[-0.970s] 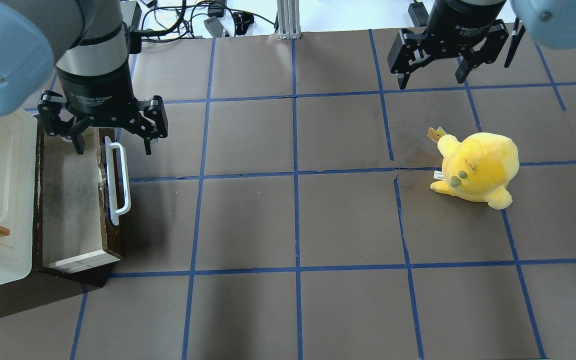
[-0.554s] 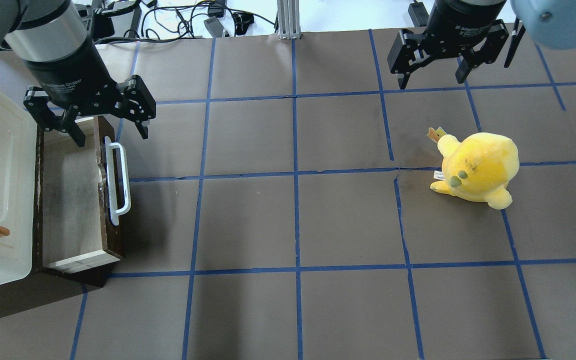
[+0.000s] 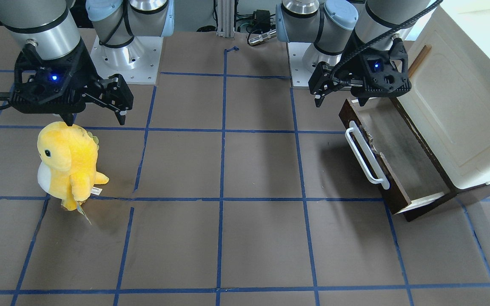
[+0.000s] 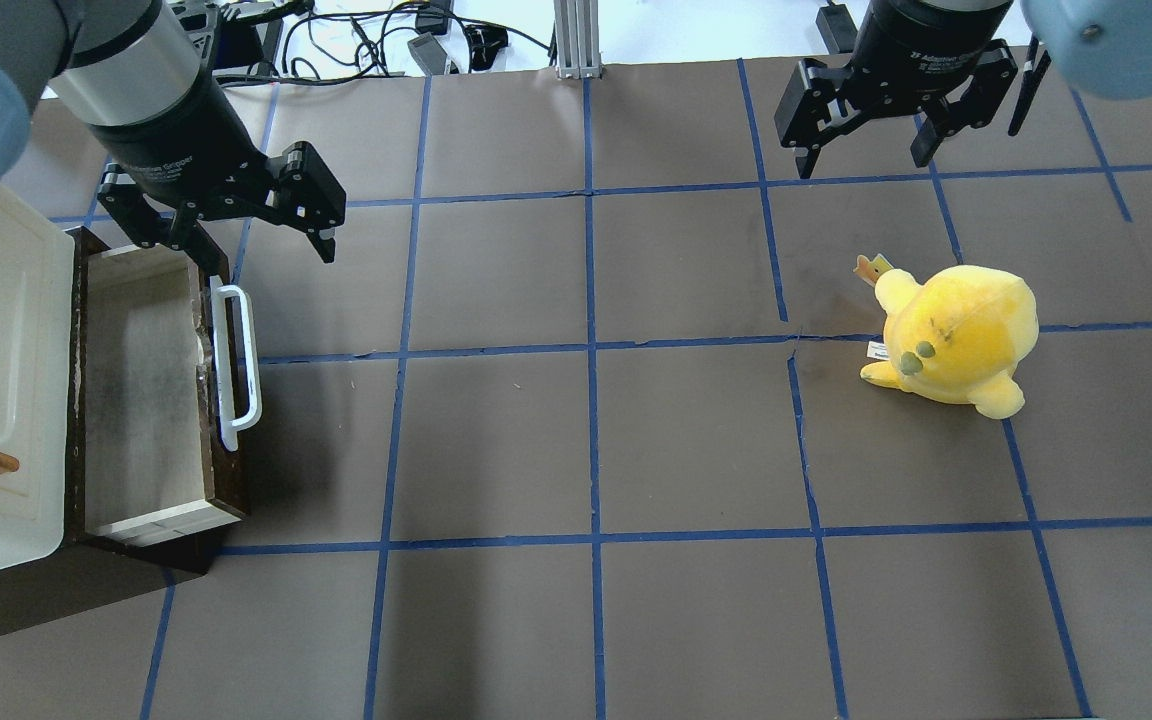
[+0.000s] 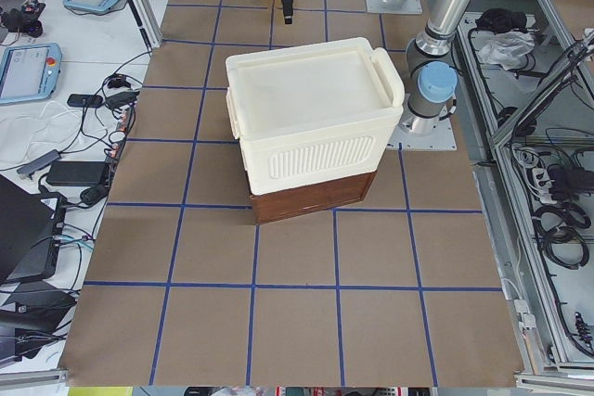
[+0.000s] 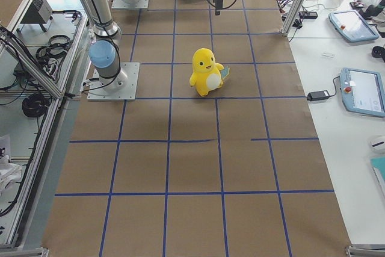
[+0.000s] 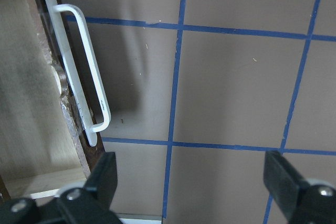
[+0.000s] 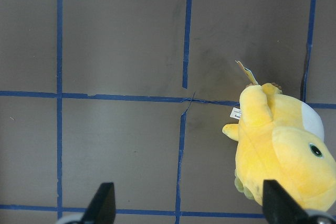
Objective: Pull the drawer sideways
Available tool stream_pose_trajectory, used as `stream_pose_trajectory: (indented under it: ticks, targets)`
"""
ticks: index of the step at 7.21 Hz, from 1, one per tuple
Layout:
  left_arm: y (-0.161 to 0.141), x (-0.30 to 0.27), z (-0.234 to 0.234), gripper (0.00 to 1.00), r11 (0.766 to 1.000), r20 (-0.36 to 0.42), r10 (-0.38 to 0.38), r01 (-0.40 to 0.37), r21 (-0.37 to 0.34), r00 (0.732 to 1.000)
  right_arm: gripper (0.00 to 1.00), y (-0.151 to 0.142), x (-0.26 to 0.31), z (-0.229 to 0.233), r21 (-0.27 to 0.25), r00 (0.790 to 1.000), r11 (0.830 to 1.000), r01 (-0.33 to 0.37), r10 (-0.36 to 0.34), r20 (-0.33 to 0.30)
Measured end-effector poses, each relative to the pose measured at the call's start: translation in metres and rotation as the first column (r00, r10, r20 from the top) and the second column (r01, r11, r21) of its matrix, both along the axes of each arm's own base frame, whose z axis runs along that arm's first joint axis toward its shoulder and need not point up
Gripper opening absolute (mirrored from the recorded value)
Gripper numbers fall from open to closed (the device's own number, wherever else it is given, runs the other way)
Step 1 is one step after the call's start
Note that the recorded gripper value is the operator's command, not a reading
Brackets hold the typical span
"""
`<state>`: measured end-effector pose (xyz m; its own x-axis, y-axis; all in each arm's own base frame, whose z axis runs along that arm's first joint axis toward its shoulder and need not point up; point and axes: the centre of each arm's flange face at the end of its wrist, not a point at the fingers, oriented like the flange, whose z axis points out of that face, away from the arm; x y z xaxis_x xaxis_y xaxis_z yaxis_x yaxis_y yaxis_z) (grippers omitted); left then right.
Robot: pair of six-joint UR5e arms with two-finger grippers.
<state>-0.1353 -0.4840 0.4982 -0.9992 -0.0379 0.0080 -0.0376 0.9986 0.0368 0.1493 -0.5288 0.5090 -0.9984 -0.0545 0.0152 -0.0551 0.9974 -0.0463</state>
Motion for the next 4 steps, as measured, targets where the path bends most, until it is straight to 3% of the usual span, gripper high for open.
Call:
stream_pose_trajectory:
  ticks: [4]
  targets:
    - [-0.0063, -0.0007, -0.0009, 1.00, 0.995, -0.003, -0.097, 0.097, -0.034, 0.995, 1.00, 0.0000, 0.0000, 0.0000, 0.000, 1.000, 1.000, 0.000, 0.000, 0.000]
